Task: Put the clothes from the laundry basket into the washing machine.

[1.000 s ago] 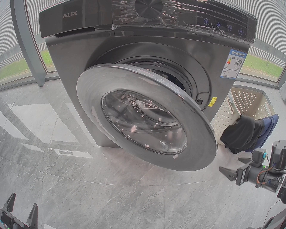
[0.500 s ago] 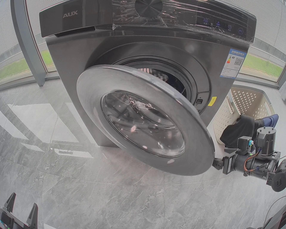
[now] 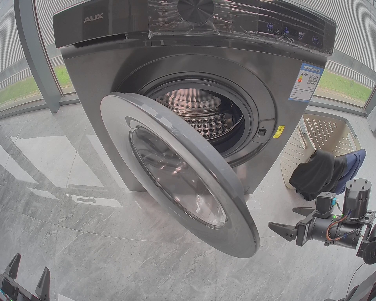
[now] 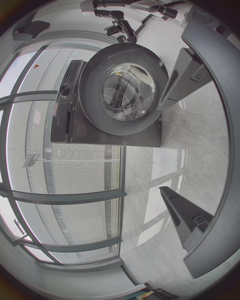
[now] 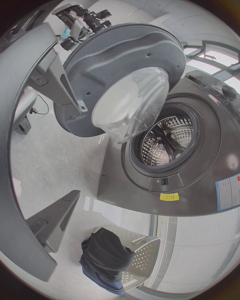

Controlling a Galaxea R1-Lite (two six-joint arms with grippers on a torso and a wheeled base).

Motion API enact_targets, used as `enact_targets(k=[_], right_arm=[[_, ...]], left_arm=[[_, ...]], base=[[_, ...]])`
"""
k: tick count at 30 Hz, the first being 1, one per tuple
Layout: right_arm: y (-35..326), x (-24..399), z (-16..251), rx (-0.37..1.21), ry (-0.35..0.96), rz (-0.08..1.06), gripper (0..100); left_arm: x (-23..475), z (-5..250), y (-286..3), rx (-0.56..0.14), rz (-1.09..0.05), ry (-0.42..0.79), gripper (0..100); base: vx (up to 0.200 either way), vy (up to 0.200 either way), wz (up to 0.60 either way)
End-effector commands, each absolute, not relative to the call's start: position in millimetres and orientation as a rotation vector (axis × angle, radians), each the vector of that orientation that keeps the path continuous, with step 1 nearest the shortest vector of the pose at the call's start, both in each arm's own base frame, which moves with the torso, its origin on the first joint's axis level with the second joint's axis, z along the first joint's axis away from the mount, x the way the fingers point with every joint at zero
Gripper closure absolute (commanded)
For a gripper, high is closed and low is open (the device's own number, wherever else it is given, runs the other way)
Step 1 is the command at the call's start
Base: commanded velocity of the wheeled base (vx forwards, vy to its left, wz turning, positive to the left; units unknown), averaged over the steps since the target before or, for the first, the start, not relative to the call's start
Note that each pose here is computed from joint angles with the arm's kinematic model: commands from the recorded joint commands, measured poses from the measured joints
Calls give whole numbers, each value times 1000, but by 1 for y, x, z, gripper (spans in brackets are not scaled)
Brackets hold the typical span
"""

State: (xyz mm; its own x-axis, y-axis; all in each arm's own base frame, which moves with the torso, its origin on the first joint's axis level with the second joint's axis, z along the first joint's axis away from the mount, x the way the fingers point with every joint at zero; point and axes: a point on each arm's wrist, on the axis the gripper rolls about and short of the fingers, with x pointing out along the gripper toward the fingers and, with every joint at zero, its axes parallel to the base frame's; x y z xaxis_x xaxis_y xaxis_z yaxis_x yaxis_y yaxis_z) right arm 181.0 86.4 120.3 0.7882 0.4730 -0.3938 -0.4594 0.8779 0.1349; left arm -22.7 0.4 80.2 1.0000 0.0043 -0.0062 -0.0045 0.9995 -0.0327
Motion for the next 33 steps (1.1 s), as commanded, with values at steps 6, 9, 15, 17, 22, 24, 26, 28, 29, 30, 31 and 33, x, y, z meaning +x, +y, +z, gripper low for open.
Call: enact_targets(k=[6, 9, 15, 17, 22, 24, 26, 28, 29, 30, 31, 33], right_arm=[[119, 189, 113, 25, 479, 587, 0], [132, 185, 114, 33, 484, 639, 0], [147, 168, 110, 19, 510, 711, 0], [146, 165, 111, 18, 500, 706, 0], [142, 183, 121, 54, 455, 633, 0], [144, 203, 122, 79, 449, 573, 0], [151, 217, 119, 88, 453, 556, 0], [156, 231, 116, 97, 458, 538, 0], [159, 242, 113, 101, 459, 524, 0], [161, 249, 111, 102, 458, 517, 0], [164, 255, 111, 104, 454, 514, 0], [171, 266, 110, 106, 440, 504, 0]], left_arm=[[-22, 76, 0, -34, 6, 11, 0], [-22, 76, 0, -34, 5, 11, 0], [-22, 76, 0, -34, 6, 11, 0], [-22, 76, 0, -34, 5, 11, 0], [-22, 76, 0, -32, 5, 11, 0], [-22, 76, 0, -32, 5, 11, 0], [-22, 76, 0, -32, 5, 11, 0], [-22, 76, 0, -32, 5, 11, 0], [-22, 76, 0, -32, 5, 11, 0], [-22, 76, 0, -32, 5, 11, 0], [-22, 76, 0, -32, 5, 12, 0], [-22, 76, 0, -32, 3, 12, 0]], base=[[0, 0, 0], [0, 0, 0], [0, 0, 0], [0, 0, 0], [0, 0, 0], [0, 0, 0], [0, 0, 0], [0, 0, 0], [0, 0, 0], [0, 0, 0], [0, 0, 0], [0, 0, 0]])
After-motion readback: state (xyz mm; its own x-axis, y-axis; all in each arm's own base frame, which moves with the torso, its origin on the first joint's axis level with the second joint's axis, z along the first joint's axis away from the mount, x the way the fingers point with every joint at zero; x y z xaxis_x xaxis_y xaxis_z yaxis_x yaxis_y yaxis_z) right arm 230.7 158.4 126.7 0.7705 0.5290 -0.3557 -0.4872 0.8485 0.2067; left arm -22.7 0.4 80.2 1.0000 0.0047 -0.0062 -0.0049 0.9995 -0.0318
